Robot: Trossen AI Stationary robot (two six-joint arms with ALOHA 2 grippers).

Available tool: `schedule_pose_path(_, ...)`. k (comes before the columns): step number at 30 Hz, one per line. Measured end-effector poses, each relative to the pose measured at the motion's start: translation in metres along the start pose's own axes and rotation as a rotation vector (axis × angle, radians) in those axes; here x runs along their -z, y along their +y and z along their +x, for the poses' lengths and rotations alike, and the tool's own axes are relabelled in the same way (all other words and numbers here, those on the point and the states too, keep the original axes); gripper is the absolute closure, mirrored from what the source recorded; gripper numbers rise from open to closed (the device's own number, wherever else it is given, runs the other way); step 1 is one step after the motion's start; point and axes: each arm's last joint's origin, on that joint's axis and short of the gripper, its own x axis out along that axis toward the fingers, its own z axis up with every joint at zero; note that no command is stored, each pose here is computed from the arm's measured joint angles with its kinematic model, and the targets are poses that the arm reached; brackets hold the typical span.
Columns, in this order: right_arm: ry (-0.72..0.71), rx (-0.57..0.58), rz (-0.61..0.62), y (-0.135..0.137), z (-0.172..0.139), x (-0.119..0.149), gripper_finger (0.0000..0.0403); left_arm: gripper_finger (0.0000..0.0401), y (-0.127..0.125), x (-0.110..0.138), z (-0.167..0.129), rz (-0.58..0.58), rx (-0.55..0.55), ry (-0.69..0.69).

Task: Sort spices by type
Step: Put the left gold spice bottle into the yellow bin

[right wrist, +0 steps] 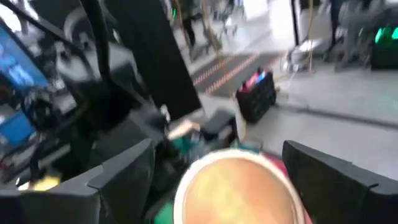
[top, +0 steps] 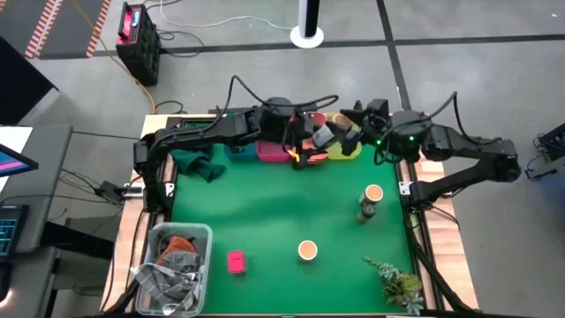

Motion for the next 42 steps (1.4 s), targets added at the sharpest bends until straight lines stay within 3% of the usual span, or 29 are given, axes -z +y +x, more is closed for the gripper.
schedule_pose_path(9, 0.243, -0.011, 0.065, -0.014, 0.002, 0.017, 0.0059, 0.0121, -0.004, 0.015, -0.001, 0.107, 0.020, 0.161)
schedule_pose_path(17, 0.389, 0.018, 0.059, -0.020, 0.013, 0.030, 0.0036, 0.0121, -0.005, 0.018, -0.002, 0.151, 0.020, 0.197)
schedule_pose_path(24, 0.411, -0.012, 0.052, -0.017, 0.018, 0.033, 0.0021, 0.0121, -0.009, 0.017, -0.001, 0.154, 0.028, 0.195)
schedule_pose_path(33, 0.429, -0.028, 0.043, -0.016, 0.020, 0.035, 0.0100, 0.0119, -0.015, 0.015, 0.000, 0.185, 0.041, 0.194)
schedule_pose_path(42, 0.438, -0.033, 0.040, -0.013, 0.018, 0.037, 0.0101, 0.0086, -0.016, 0.019, -0.003, 0.055, 0.025, 0.250)
